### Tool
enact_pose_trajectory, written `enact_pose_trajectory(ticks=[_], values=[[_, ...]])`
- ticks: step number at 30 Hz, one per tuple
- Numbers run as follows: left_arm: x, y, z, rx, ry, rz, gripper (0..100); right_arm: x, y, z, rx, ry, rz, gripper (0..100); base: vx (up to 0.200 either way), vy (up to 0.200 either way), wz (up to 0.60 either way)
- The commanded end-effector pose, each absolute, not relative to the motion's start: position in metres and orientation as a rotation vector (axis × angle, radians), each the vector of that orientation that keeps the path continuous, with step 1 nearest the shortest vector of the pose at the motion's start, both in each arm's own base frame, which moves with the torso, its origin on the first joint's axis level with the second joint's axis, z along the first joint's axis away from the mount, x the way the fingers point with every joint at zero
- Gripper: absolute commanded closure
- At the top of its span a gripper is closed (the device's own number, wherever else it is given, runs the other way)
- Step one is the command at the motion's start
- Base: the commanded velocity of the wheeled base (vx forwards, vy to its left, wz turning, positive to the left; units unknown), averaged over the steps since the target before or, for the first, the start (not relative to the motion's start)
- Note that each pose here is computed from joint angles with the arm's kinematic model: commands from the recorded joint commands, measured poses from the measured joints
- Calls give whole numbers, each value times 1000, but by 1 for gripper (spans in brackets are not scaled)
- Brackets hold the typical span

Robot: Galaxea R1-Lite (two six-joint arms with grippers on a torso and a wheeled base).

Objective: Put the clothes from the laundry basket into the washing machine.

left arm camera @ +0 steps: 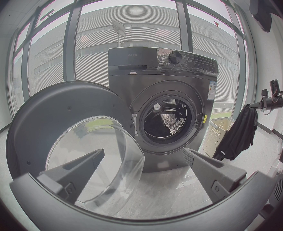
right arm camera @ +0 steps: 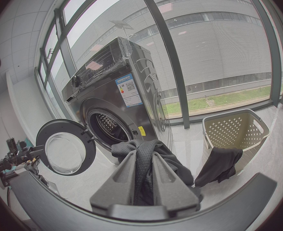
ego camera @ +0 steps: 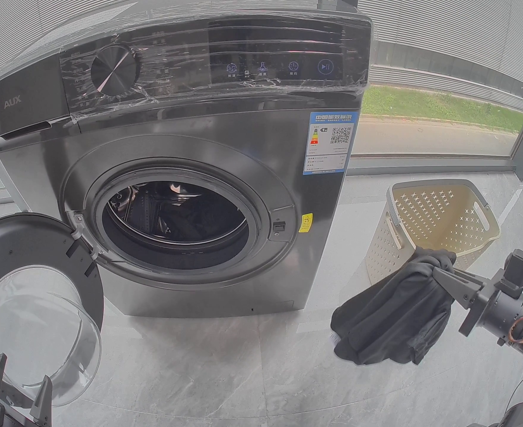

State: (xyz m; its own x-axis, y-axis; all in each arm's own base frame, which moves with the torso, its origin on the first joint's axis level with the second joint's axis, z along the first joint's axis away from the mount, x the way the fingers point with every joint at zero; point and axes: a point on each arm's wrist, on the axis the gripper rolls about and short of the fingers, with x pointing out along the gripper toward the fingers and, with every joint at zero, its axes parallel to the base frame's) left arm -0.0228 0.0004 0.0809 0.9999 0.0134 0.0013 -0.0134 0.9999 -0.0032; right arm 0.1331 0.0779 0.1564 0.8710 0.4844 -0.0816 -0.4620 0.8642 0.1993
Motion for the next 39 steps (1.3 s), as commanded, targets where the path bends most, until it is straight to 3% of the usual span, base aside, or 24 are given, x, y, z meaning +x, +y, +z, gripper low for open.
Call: enact_pose_trajectory(ticks=[1,14,21,39], values=[[-23,0,76,-3,-2,14,0,156,91,155,168,167,468,100,0,0,0],[-23,0,76,-3,0,14,0,186,123,163,176,162,526,100,0,0,0],[-23,0,76,-3,-2,14,0,186,126,161,183,174,535,100,0,171,0],[-23,0,76,-3,-2,14,0,186,127,162,187,172,536,100,-67,0,0]])
